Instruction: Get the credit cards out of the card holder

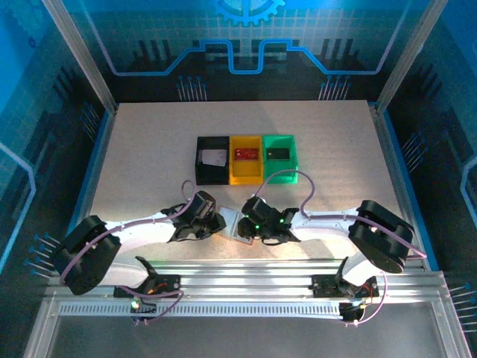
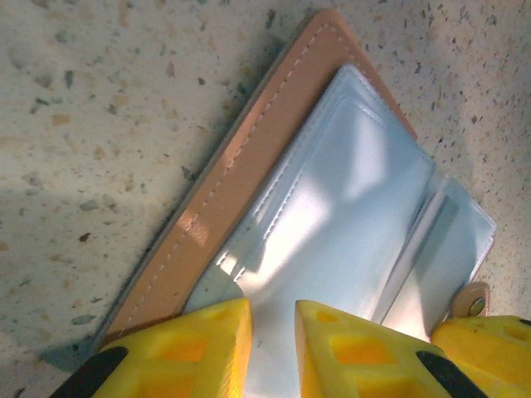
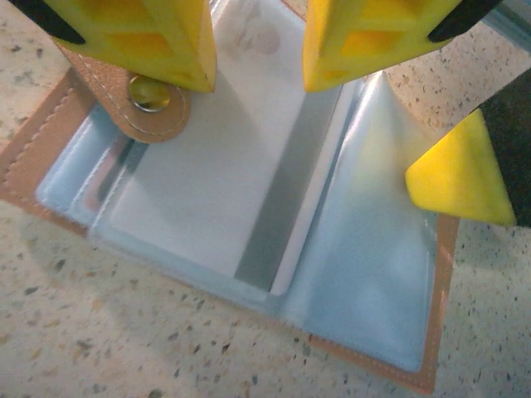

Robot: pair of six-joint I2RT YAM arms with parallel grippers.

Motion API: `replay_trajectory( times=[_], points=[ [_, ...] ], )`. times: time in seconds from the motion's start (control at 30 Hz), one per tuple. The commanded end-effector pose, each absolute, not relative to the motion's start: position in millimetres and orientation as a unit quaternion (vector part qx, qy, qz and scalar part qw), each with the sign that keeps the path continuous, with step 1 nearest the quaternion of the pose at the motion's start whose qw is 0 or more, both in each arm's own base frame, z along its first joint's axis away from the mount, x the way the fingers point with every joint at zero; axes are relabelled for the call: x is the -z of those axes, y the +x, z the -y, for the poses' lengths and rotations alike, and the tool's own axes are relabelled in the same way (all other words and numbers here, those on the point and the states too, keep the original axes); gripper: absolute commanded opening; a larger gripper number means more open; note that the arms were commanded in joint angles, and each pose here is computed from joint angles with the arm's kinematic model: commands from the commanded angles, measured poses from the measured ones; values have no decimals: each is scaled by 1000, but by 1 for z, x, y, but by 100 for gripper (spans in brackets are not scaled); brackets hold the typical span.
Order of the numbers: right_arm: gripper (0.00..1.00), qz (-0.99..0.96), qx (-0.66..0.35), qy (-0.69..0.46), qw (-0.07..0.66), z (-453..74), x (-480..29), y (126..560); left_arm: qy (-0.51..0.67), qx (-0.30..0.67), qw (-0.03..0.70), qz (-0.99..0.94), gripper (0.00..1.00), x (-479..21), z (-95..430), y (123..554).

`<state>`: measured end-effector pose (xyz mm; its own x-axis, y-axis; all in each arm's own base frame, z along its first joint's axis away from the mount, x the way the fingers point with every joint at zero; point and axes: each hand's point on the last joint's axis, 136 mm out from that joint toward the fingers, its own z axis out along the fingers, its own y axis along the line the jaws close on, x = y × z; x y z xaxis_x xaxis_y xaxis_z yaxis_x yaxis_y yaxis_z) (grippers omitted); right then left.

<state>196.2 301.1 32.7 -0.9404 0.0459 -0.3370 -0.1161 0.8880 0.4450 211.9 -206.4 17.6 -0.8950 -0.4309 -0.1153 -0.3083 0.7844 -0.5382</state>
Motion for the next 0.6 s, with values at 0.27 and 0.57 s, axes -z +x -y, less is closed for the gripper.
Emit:
replay_trajectory(
  times=[0.27,0.57],
  points=[
    [31,-961,-191,-17,198,-275,-35,205,-210,168,72,-961,23,18,168,176],
    [26,-962,-198,-23,188,-281,-30,205,-211,171,70,-960,23,20,170,176]
  ],
)
